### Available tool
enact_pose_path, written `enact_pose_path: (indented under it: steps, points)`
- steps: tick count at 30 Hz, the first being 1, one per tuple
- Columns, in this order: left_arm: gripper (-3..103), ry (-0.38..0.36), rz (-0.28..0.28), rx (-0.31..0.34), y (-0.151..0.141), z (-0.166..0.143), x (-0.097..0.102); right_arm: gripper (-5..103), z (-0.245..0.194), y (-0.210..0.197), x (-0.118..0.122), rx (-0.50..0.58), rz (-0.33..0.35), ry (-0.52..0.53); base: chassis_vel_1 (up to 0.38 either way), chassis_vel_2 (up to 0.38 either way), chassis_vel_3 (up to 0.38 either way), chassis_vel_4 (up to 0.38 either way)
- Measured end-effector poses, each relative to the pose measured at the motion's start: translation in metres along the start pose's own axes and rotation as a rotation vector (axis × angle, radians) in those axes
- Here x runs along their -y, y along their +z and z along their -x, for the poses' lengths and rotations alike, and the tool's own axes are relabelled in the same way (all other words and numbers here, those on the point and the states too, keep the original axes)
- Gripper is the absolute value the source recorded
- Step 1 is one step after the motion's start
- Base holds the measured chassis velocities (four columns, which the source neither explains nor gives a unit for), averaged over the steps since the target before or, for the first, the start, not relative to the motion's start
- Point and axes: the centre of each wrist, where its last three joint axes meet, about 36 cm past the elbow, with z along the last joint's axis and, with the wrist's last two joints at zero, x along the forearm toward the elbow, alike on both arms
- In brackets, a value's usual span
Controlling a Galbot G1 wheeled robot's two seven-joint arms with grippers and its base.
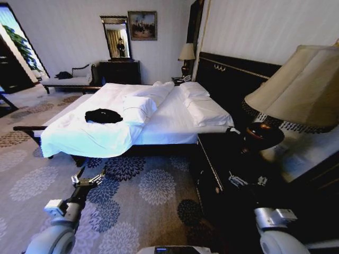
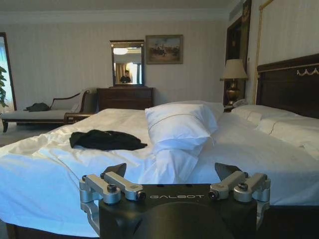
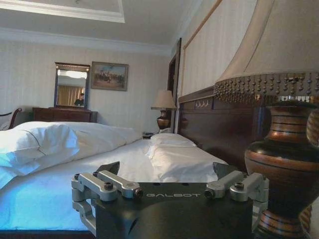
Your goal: Fold the clothes on the bed.
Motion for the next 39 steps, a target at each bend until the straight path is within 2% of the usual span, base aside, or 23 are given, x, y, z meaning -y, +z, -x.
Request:
enact_pose_path:
  steps: [14,22,39]
  points:
    - [99,0.008,0.005,-0.008,0.0028,-0.0011,0.005,100,0.0025,-0.001,0.0019,-0.001,-0.004,0.004,-0.063,0.063,0.064,-0.068]
    - [99,0.025,0.027,-0.003,0.0019,0.0014,0.0061,100,0.0018,-0.0003,0.0018,-0.023,0.001,0.018,-0.096,0.079,0.09,-0.09]
    - [99,0.024,0.028,-0.017,0.0084,-0.0036,0.0069,100,0.0001,-0.0045,-0.0018,-0.029,0.018,0.031,-0.117,0.121,0.127,-0.125]
